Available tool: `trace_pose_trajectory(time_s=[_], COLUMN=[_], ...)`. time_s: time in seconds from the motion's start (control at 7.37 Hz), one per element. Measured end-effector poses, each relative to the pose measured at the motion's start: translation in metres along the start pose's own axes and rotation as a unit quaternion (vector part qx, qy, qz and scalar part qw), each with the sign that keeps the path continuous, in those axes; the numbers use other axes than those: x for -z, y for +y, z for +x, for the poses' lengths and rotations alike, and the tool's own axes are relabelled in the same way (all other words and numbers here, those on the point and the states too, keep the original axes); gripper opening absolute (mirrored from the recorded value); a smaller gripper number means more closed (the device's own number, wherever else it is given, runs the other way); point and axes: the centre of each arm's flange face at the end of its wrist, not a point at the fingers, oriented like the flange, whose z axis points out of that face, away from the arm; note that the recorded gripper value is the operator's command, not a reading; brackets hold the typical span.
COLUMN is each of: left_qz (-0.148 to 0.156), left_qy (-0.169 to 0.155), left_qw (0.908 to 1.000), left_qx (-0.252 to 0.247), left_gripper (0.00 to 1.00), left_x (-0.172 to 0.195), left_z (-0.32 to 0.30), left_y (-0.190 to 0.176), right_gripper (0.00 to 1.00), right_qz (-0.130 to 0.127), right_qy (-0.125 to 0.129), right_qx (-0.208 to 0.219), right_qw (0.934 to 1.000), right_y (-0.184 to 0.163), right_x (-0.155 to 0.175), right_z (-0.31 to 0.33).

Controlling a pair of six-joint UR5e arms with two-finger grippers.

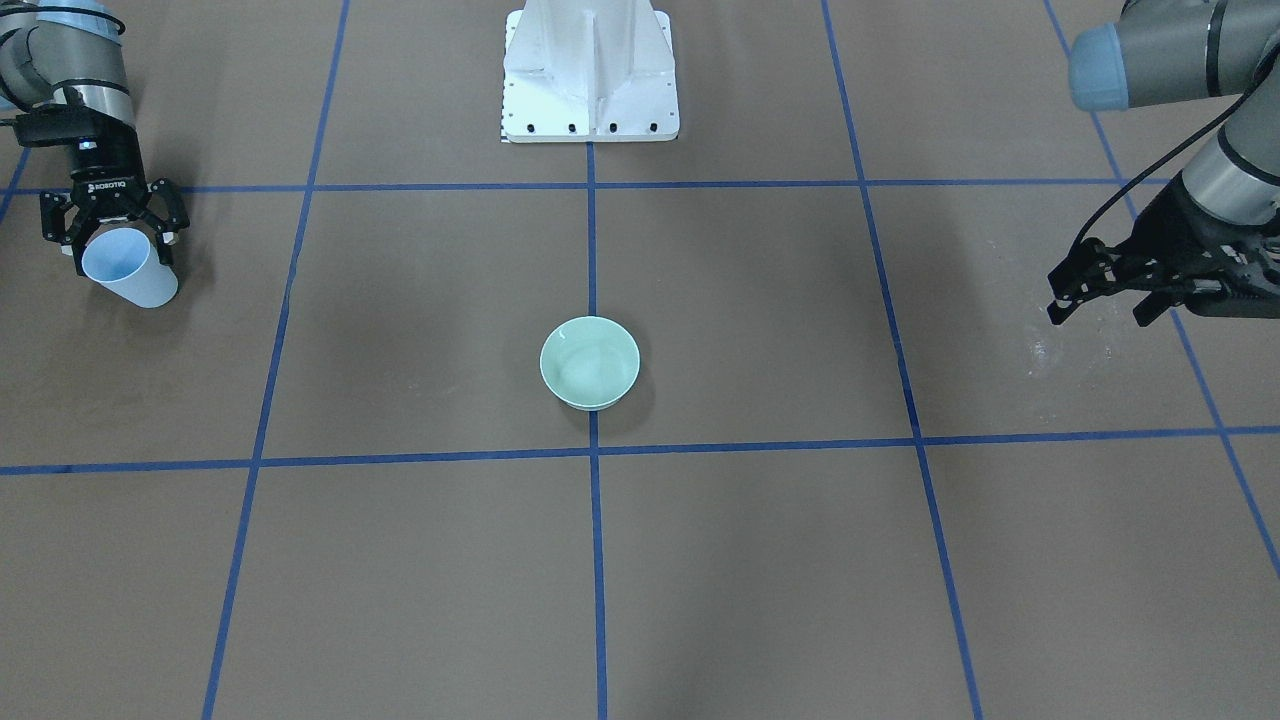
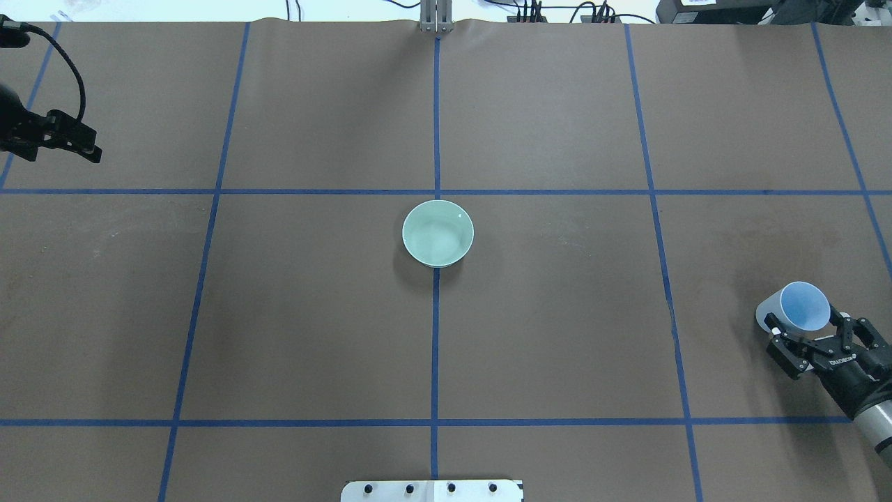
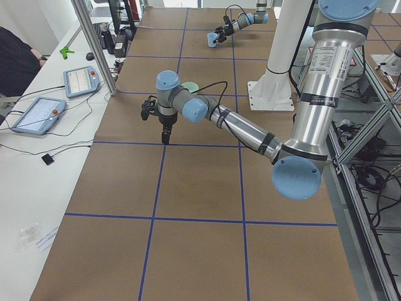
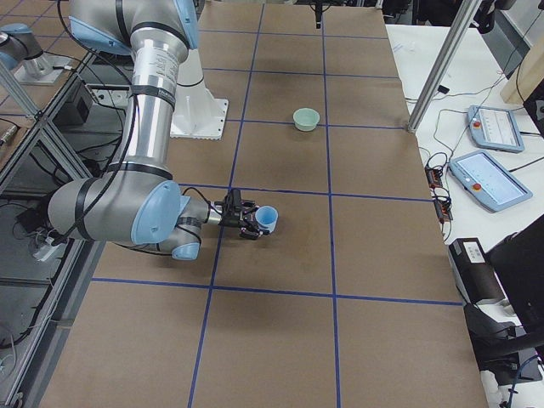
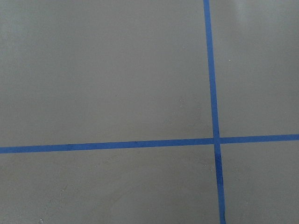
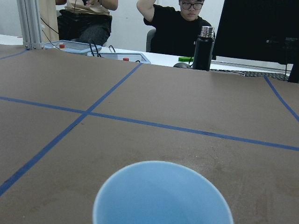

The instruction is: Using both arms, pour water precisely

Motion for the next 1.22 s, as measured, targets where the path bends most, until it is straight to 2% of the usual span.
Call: trace_pose_trajectory(time_s=[0.54, 1.22], left_qz=[0.000, 0.002], left_qy=[0.000, 0.002], left_qw=[1.0000, 1.0000], left_qx=[0.000, 0.000], left_gripper=[1.00, 1.00], left_x=[0.000, 0.003], left_z=[0.000, 0.003], left_y=[0.000, 0.000], right_gripper=[0.99, 0.99], right_qz=[-0.004, -0.004], right_qy=[-0.015, -0.033], right_qx=[-0.016, 0.003], right_qw=[0.9998, 0.9994], right_y=[-0.016, -0.053], right_x=[0.012, 0.030], right_z=[-0.001, 0.007])
